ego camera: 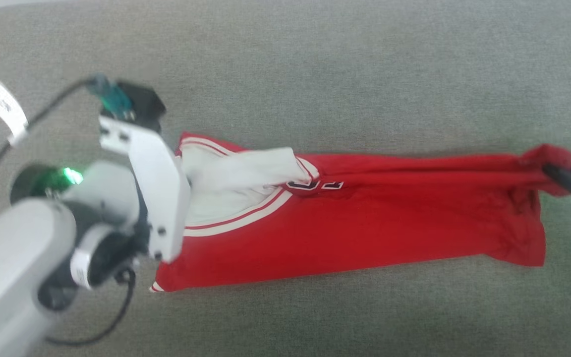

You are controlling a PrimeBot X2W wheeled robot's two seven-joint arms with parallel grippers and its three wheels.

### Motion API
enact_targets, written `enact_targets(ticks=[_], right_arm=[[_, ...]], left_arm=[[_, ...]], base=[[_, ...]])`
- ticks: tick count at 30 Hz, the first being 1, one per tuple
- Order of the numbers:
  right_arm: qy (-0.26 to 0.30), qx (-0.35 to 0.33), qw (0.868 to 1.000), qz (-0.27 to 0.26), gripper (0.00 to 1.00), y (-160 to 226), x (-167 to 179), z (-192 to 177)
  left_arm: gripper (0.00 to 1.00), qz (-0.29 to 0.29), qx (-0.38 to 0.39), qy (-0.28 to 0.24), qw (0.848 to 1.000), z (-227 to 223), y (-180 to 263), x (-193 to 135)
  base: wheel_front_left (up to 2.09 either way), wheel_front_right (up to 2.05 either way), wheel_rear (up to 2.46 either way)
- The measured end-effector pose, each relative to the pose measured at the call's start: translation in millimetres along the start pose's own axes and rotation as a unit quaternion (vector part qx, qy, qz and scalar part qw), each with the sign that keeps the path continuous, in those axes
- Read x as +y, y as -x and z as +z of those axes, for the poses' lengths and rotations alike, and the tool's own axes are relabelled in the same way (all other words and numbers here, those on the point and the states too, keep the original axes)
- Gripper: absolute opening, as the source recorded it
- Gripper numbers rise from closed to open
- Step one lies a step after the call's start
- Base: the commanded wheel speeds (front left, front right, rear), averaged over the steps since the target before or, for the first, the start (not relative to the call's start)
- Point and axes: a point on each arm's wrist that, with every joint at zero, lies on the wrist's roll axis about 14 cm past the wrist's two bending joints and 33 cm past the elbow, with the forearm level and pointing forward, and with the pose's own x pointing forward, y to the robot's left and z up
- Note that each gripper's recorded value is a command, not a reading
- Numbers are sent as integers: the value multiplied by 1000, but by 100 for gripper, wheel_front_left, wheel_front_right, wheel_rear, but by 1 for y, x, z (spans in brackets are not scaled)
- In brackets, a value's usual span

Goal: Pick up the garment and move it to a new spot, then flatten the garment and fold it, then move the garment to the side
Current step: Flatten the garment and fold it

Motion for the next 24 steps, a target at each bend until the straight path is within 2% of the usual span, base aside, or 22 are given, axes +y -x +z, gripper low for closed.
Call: enact_targets(ticks=[8,16,17,18,19,20,21,24], right_arm=[[-23,56,998,14,0,-16,12,-39],[-23,73,997,19,0,-23,18,-51],[-24,71,997,20,26,-23,19,-50],[-24,68,997,20,47,-23,20,-50],[-22,69,997,20,100,-23,20,-50],[-21,69,997,21,100,-22,21,-49],[-20,67,997,21,100,-22,21,-48],[-19,53,998,20,100,-17,22,-41]], left_arm=[[0,-18,66,57,996,-56,-24,0],[0,-25,78,87,993,-76,-43,6],[17,-26,75,88,993,-76,-45,6],[35,-25,67,88,994,-74,-45,8],[44,-21,59,86,994,-72,-46,11],[84,-20,52,85,995,-70,-45,12],[100,-19,44,81,996,-67,-45,13],[100,-18,9,77,997,-54,-40,13]], base=[[0,0,0],[0,0,0],[0,0,0],[0,0,0],[0,0,0],[0,0,0],[0,0,0],[0,0,0]])
